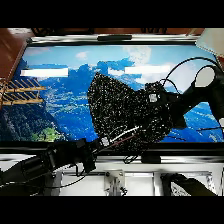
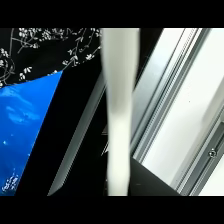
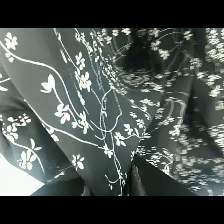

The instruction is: Fold the shirts.

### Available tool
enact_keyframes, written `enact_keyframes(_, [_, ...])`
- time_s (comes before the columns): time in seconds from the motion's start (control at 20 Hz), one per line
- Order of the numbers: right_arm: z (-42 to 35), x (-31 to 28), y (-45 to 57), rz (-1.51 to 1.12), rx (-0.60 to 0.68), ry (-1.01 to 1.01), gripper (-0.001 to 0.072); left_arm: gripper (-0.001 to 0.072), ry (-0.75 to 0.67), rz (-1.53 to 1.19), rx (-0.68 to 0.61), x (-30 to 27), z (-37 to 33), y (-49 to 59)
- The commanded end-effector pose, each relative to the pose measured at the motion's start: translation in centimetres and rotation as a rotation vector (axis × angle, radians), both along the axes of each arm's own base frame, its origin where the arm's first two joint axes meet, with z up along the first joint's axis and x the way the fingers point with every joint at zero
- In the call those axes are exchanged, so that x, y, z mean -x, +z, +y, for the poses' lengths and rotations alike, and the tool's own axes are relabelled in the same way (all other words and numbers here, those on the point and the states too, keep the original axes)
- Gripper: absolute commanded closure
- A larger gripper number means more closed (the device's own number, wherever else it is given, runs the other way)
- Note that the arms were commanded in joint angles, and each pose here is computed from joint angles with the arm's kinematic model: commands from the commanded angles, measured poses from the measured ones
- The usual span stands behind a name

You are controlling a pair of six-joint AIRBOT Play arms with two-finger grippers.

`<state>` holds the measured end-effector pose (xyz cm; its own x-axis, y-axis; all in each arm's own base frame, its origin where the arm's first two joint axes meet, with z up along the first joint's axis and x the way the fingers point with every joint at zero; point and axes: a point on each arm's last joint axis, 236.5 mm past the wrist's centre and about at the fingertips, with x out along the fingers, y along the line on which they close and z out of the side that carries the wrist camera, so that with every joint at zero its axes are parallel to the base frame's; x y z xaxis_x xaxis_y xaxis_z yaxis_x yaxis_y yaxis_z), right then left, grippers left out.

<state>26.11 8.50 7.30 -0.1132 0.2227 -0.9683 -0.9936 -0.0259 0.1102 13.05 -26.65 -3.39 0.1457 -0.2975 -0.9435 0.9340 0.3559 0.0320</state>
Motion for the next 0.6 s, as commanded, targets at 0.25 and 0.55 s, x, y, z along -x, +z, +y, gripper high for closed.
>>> enact_keyframes(0.25, [0.2,1.4,0.9,0.029,-0.004,-0.037,0.0640,0.0075,-0.015,-0.053,-0.071,-1.0,1.6,-0.1])
enact_keyframes(0.55, [0.4,2.3,3.0,-0.040,-0.025,-0.066,0.0643,0.0023,0.112,-0.183,-0.053,-4.0,5.1,4.0])
